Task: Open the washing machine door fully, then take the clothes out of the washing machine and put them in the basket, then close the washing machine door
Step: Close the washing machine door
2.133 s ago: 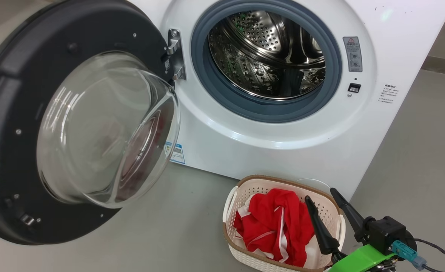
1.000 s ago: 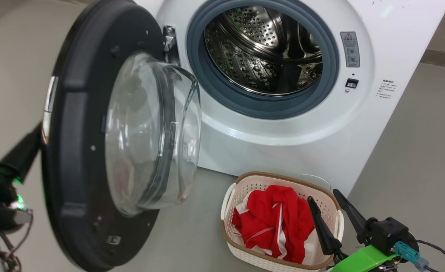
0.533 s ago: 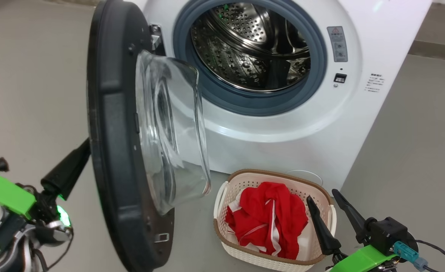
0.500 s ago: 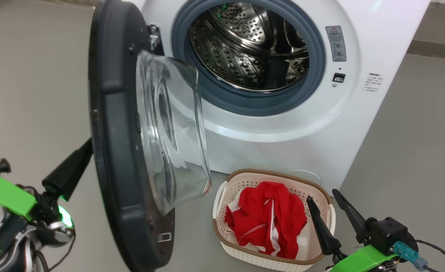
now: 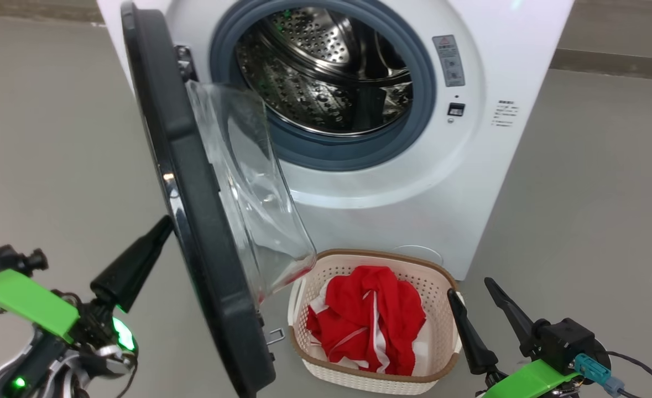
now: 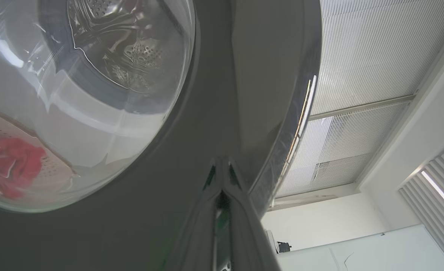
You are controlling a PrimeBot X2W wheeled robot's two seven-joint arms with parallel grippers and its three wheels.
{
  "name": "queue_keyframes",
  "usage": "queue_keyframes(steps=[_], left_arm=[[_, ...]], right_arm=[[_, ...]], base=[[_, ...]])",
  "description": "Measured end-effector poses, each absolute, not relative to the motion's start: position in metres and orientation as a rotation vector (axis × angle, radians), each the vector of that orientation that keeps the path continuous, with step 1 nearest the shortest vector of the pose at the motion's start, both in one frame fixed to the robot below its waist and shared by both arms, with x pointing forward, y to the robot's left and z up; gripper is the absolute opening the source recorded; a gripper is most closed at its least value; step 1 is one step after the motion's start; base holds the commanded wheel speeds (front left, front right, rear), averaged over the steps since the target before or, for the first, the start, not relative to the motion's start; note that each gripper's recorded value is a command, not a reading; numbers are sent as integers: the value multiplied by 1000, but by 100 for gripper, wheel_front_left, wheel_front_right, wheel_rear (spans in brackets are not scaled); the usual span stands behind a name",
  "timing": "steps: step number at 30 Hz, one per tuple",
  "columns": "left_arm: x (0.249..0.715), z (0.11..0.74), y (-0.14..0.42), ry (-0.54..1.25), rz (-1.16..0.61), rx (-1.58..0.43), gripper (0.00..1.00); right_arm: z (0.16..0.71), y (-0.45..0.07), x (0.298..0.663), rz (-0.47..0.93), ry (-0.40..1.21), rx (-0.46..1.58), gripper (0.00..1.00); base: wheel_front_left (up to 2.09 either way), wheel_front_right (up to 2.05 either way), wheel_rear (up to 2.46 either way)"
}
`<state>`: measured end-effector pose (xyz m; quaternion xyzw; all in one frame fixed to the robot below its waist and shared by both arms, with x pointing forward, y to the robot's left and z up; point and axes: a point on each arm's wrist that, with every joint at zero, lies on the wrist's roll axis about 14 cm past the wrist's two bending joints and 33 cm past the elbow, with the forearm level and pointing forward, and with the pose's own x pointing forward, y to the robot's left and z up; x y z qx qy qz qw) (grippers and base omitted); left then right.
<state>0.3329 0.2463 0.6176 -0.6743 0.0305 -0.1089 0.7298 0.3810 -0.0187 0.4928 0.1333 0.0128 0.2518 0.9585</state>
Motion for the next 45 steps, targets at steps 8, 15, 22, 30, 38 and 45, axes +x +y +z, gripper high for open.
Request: queue_keyframes(steps=[8, 15, 22, 30, 38, 45], left_arm=[[346, 616, 221, 116, -301, -1505, 0], [351, 613, 212, 133, -317, -1519, 0], [358, 611, 220, 58, -257, -1466, 100], [353, 582, 250, -28, -49, -1220, 100], [338, 554, 280, -103, 127, -788, 100], [325, 536, 278, -154, 179, -484, 100]], right_arm=[[494, -38, 378, 458, 15, 267, 100], [493, -48, 377, 430, 12, 266, 100], [491, -54, 377, 412, 16, 268, 100], [490, -56, 377, 406, 18, 268, 100], [487, -53, 378, 412, 29, 270, 100], [488, -52, 380, 412, 27, 271, 100]], base=[[0, 0, 0], [0, 0, 0], [0, 0, 0], [0, 0, 0], [0, 0, 0], [0, 0, 0]])
